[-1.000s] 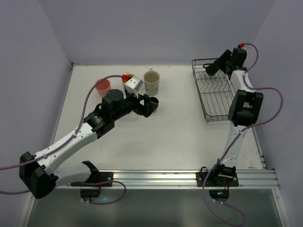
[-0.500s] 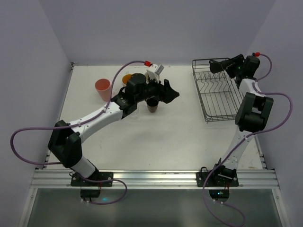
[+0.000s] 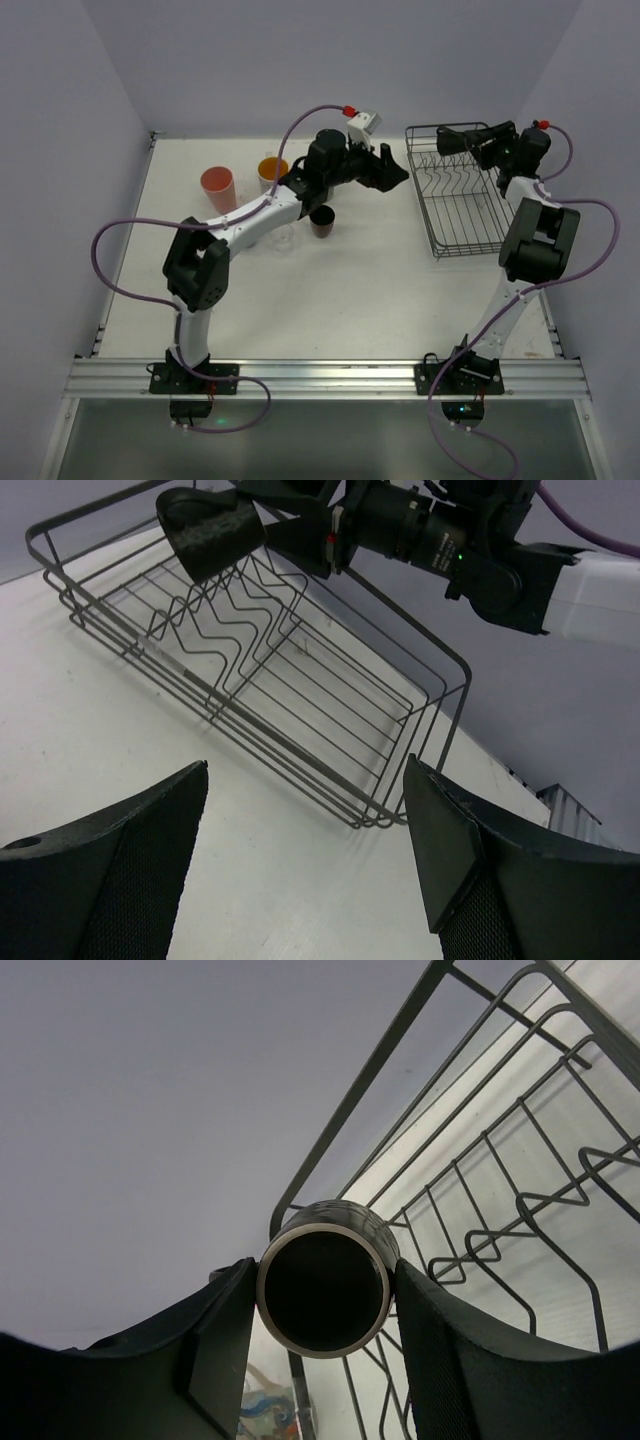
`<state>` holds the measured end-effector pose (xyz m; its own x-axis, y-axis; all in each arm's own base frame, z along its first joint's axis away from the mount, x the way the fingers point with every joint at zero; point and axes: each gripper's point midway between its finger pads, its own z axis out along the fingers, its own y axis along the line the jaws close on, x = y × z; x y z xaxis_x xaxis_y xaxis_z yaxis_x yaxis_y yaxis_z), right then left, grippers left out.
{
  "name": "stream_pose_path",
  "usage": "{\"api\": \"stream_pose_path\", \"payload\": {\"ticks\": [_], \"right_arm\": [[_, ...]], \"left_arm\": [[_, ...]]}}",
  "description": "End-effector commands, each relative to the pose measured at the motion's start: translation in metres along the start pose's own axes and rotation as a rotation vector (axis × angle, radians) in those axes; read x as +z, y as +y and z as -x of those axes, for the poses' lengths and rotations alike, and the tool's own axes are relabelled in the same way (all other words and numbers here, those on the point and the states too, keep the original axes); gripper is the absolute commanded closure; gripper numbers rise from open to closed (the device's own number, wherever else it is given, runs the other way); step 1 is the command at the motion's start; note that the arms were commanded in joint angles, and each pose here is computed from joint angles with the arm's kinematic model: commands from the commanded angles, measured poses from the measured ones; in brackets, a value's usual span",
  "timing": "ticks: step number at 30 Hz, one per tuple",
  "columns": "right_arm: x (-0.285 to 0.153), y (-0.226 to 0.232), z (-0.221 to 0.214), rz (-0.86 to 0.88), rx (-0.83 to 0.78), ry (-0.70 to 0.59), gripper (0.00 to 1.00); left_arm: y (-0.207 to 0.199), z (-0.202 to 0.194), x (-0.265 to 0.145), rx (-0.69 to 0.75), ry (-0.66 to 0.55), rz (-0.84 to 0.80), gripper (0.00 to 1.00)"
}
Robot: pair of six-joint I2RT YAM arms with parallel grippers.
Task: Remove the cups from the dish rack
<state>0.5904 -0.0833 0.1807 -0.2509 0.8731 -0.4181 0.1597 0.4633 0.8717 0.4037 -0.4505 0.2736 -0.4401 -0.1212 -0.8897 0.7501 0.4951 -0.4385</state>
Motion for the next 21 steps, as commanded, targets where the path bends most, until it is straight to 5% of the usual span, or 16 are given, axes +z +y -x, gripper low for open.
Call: {"api": "stream_pose_path", "payload": {"ticks": [1, 9, 21], "right_arm": [[-0.038, 0.086, 0.03, 0.237, -0.041, -0.064, 0.71], [-0.065, 0.111, 0.01, 0.364, 0.031, -0.002, 0.71], [-0.107, 0.134, -0.027, 0.503, 0.087, 0.095, 0.7]], "left_arm": [[-0.008, 0.022, 0.021, 0.058, -0.044, -0.061, 0.19], [0.021, 0.024, 0.072, -0.004, -0.057, -0.096, 0.21], [0.016, 0.034, 0.087, -0.018, -0.131, -0.207, 0.21]]}}
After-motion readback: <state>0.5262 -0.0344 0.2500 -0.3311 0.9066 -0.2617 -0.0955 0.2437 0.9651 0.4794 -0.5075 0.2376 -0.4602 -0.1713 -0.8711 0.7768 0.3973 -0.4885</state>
